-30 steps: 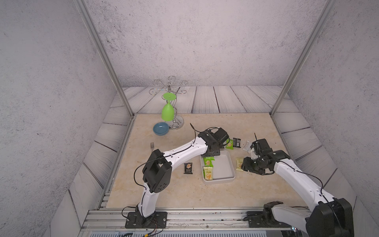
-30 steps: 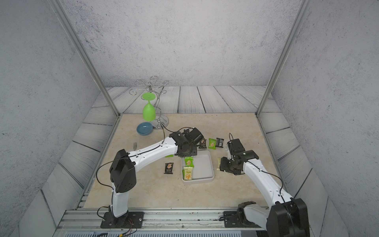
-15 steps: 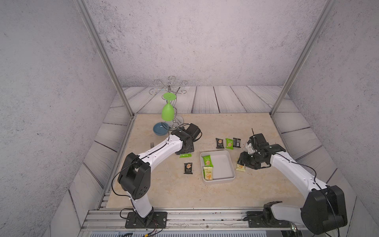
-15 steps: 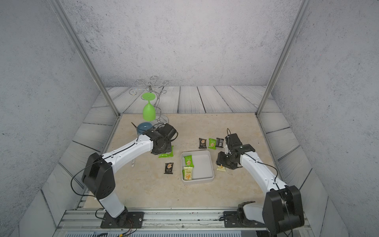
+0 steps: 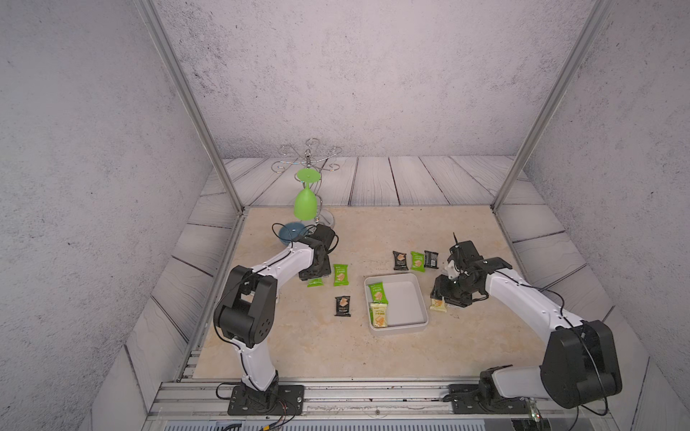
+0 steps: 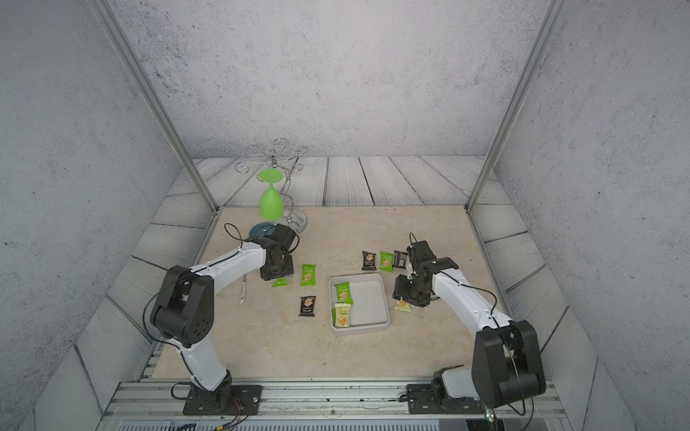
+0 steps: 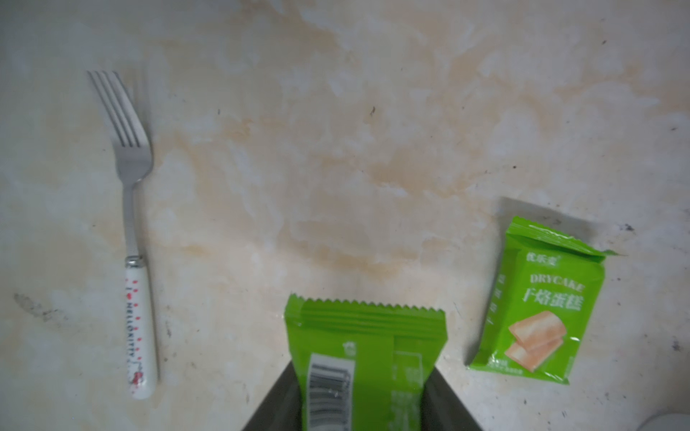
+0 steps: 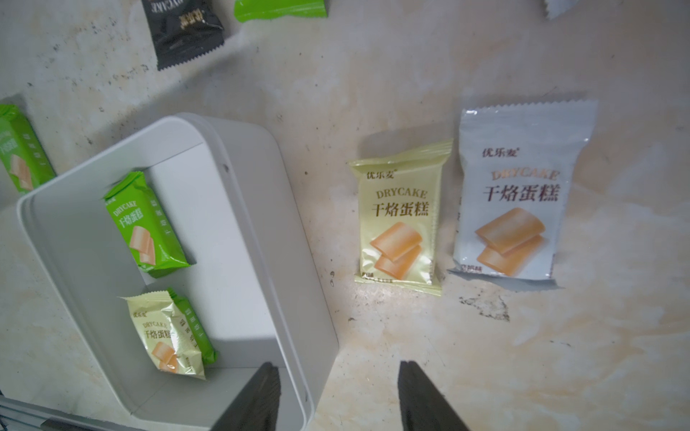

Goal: Take the cookies out of the storage box
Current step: Place the cookie at the center of the board.

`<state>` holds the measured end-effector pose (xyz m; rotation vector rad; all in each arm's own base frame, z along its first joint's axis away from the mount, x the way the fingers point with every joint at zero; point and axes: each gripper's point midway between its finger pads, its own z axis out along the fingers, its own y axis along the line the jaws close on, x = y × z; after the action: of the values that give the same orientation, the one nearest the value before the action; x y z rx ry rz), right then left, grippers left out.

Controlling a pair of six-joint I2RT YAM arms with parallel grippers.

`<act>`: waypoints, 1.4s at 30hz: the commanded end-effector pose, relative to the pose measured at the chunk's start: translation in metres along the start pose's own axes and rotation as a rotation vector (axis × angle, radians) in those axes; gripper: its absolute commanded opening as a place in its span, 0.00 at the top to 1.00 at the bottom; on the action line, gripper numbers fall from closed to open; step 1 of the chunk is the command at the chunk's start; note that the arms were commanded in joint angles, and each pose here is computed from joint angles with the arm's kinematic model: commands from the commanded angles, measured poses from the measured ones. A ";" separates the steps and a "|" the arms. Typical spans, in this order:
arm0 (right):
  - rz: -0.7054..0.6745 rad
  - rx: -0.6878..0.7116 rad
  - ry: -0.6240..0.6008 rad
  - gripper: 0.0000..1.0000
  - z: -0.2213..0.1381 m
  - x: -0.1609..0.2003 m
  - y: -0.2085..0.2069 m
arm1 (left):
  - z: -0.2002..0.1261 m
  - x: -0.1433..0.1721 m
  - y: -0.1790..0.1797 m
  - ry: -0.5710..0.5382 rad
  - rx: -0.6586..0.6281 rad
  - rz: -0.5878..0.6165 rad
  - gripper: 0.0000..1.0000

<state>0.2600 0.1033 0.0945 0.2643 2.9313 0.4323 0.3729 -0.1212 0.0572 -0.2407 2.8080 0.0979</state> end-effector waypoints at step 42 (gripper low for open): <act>-0.049 -0.008 -0.036 0.44 -0.017 0.014 -0.005 | -0.099 0.037 -0.103 -0.104 0.229 -0.074 0.27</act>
<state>0.2450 0.0938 0.1022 0.2055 2.9142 0.3831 0.3340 -0.2268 0.1208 -0.2037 2.7003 -0.2162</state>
